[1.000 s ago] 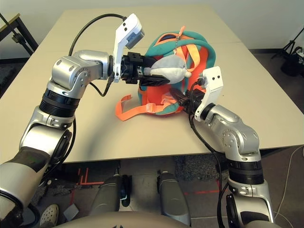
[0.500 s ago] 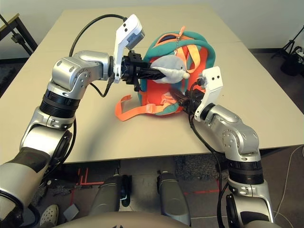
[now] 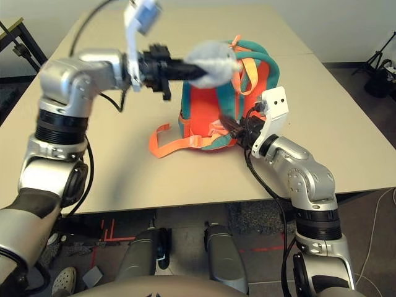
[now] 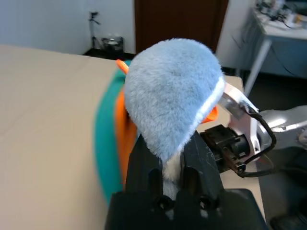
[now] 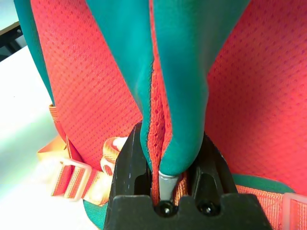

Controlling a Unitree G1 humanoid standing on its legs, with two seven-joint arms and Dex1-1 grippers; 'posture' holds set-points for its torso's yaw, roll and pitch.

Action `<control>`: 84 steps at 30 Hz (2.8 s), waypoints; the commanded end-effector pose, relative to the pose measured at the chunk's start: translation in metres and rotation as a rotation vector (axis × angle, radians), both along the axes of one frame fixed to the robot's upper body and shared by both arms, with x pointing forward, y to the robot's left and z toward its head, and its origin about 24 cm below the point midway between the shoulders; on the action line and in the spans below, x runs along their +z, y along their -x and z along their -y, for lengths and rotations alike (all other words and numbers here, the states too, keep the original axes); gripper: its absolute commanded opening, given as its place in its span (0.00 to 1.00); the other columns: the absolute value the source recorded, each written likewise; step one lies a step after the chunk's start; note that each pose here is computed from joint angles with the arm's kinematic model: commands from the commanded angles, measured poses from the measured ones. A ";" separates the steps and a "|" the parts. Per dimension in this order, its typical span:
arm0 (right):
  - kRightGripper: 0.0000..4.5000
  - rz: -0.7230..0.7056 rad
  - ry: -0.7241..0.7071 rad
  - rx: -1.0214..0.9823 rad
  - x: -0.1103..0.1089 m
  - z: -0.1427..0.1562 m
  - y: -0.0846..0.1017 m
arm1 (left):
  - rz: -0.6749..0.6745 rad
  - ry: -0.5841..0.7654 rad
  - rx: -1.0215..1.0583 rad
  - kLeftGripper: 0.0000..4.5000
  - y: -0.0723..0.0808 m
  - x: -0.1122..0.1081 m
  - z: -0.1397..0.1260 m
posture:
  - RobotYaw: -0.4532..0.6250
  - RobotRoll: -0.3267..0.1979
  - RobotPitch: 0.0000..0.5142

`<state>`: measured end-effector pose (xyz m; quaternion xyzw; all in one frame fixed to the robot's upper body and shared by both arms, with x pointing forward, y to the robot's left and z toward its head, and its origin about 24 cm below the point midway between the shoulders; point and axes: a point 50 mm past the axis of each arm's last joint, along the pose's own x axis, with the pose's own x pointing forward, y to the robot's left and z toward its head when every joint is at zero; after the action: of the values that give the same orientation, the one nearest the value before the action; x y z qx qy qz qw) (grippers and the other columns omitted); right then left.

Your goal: Put the pencil case into the backpack and zip it.

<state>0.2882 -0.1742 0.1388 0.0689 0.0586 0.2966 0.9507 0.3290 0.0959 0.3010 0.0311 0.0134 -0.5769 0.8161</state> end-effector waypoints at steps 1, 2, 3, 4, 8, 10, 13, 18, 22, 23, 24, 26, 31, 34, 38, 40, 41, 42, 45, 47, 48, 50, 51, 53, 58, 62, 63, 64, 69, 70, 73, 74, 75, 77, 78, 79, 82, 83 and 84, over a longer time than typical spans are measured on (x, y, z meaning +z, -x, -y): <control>0.18 -0.073 0.017 0.006 -0.016 -0.003 0.001 | 0.017 0.015 0.075 0.03 0.004 0.011 -0.029 | 0.30 0.62 0.23; 0.18 -0.074 0.017 0.007 -0.016 -0.003 0.001 | 0.013 0.012 0.097 0.03 0.005 0.011 -0.036 | 0.30 0.62 0.23; 0.18 -0.074 0.017 0.008 -0.016 -0.003 0.001 | 0.002 0.007 0.128 0.03 0.004 0.010 -0.045 | 0.30 0.62 0.23; 0.18 -0.075 0.017 0.009 -0.016 -0.003 0.001 | -0.008 -0.004 0.163 0.03 0.002 0.006 -0.053 | 0.31 0.62 0.23; 0.18 -0.077 0.019 0.015 -0.017 -0.003 0.000 | -0.060 -0.042 0.277 0.03 0.000 -0.011 -0.081 | 0.32 0.62 0.23; 0.18 -0.079 0.021 0.019 -0.017 -0.003 -0.001 | -0.095 -0.072 0.317 0.03 -0.001 -0.024 -0.089 | 0.33 0.62 0.23; 0.18 -0.082 0.021 0.027 -0.018 -0.005 -0.002 | -0.154 -0.119 0.354 0.03 -0.001 -0.046 -0.096 | 0.33 0.62 0.23; 0.18 -0.083 0.022 0.035 -0.018 -0.006 -0.003 | -0.258 -0.214 0.394 0.03 0.000 -0.089 -0.104 | 0.34 0.62 0.23; 0.18 -0.080 0.025 0.038 -0.018 -0.006 -0.004 | -0.339 -0.308 0.412 0.03 -0.001 -0.128 -0.105 | 0.33 0.62 0.22; 0.18 -0.079 0.025 0.038 -0.017 -0.006 -0.004 | -0.355 -0.335 0.417 0.03 -0.001 -0.139 -0.105 | 0.33 0.62 0.22; 0.18 -0.078 0.025 0.038 -0.017 -0.006 -0.004 | -0.369 -0.359 0.414 0.03 -0.001 -0.148 -0.104 | 0.33 0.62 0.22; 0.18 -0.078 0.026 0.038 -0.017 -0.006 -0.004 | -0.401 -0.384 0.391 0.03 0.000 -0.164 -0.100 | 0.33 0.62 0.22; 0.18 -0.077 0.027 0.035 -0.017 -0.006 -0.004 | -0.444 -0.435 0.338 0.03 0.002 -0.188 -0.091 | 0.32 0.62 0.22; 0.18 -0.077 0.028 0.033 -0.017 -0.006 -0.003 | -0.489 -0.475 0.264 0.03 0.007 -0.203 -0.083 | 0.32 0.62 0.22; 0.18 -0.077 0.029 0.032 -0.017 -0.006 -0.003 | -0.547 -0.502 0.173 0.03 0.013 -0.208 -0.077 | 0.31 0.62 0.22; 0.18 -0.077 0.029 0.032 -0.017 -0.006 -0.003 | -0.564 -0.523 0.141 0.03 0.015 -0.211 -0.075 | 0.31 0.62 0.23; 0.18 -0.077 0.029 0.032 -0.017 -0.007 -0.003 | -0.555 -0.523 0.144 0.03 0.013 -0.211 -0.075 | 0.31 0.62 0.23; 0.18 -0.077 0.029 0.033 -0.017 -0.007 -0.003 | -0.545 -0.515 0.157 0.03 0.011 -0.211 -0.074 | 0.31 0.62 0.23; 0.18 -0.075 0.028 0.032 -0.016 -0.007 -0.002 | -0.504 -0.445 0.193 0.03 0.001 -0.201 -0.073 | 0.30 0.62 0.23; 0.18 -0.074 0.028 0.032 -0.015 -0.007 -0.002 | -0.473 -0.381 0.218 0.03 -0.005 -0.191 -0.071 | 0.30 0.62 0.24; 0.18 -0.073 0.027 0.031 -0.015 -0.007 -0.002 | -0.455 -0.348 0.227 0.11 -0.008 -0.186 -0.069 | 0.30 0.62 0.24; 0.18 -0.070 0.025 0.030 -0.013 -0.006 -0.001 | -0.429 -0.286 0.242 0.27 -0.012 -0.176 -0.067 | 0.30 0.62 0.24; 0.18 -0.066 0.023 0.029 -0.012 -0.006 -0.001 | -0.424 -0.264 0.244 0.35 -0.012 -0.172 -0.066 | 0.30 0.62 0.24; 0.18 -0.062 0.019 0.028 -0.010 -0.005 -0.001 | -0.417 -0.235 0.233 0.53 -0.012 -0.166 -0.064 | 0.31 0.62 0.24; 0.49 -0.059 0.011 0.034 -0.001 0.000 0.002 | -0.410 -0.229 0.222 0.98 -0.007 -0.161 -0.062 | 0.30 0.62 0.25; 0.84 -0.063 0.002 0.030 0.007 0.005 0.005 | -0.409 -0.230 0.218 1.00 -0.005 -0.160 -0.060 | 0.30 0.62 0.25; 0.92 -0.064 0.002 0.030 0.008 0.007 0.006 | -0.409 -0.230 0.218 1.00 -0.004 -0.160 -0.060 | 0.30 0.62 0.26; 0.99 -0.066 0.002 0.031 0.010 0.009 0.008 | -0.410 -0.230 0.218 1.00 -0.004 -0.160 -0.060 | 0.30 0.62 0.26; 0.99 -0.085 -0.026 0.074 0.018 0.023 0.022 | -0.418 -0.231 0.214 1.00 -0.003 -0.162 -0.059 | 0.28 0.62 0.26; 0.99 -0.087 -0.032 0.081 0.020 0.027 0.025 | -0.420 -0.232 0.214 1.00 -0.004 -0.163 -0.060 | 0.28 0.62 0.26; 0.99 -0.088 -0.044 0.097 0.024 0.034 0.033 | -0.426 -0.234 0.213 1.00 -0.004 -0.165 -0.059 | 0.28 0.62 0.26; 0.99 -0.089 -0.046 0.106 0.025 0.036 0.036 | -0.427 -0.235 0.212 1.00 -0.004 -0.165 -0.059 | 0.28 0.62 0.26; 0.99 -0.090 -0.044 0.118 0.027 0.040 0.040 | -0.429 -0.235 0.211 1.00 -0.004 -0.166 -0.059 | 0.28 0.62 0.26; 0.99 -0.093 -0.046 0.142 0.030 0.045 0.046 | -0.432 -0.236 0.210 1.00 -0.004 -0.167 -0.059 | 0.26 0.62 0.26; 0.99 -0.093 -0.047 0.148 0.032 0.048 0.049 | -0.433 -0.237 0.210 1.00 -0.004 -0.167 -0.059 | 0.26 0.62 0.26; 0.99 -0.094 -0.048 0.151 0.033 0.051 0.051 | -0.434 -0.237 0.211 1.00 -0.005 -0.168 -0.059 | 0.26 0.62 0.25; 0.99 -0.094 -0.042 0.114 0.034 0.062 0.053 | -0.431 -0.233 0.218 1.00 -0.006 -0.168 -0.060 | 0.25 0.62 0.25; 0.99 -0.094 -0.036 0.085 0.032 0.066 0.053 | -0.430 -0.229 0.222 1.00 -0.006 -0.167 -0.061 | 0.25 0.62 0.25; 0.99 -0.094 -0.031 0.056 0.031 0.070 0.052 | -0.429 -0.224 0.228 1.00 -0.007 -0.167 -0.061 | 0.25 0.62 0.25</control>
<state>0.2367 -0.2356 0.1700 0.0980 0.1038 0.3432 0.9284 0.3352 0.1540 0.1378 0.0007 0.2485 -0.4754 0.8440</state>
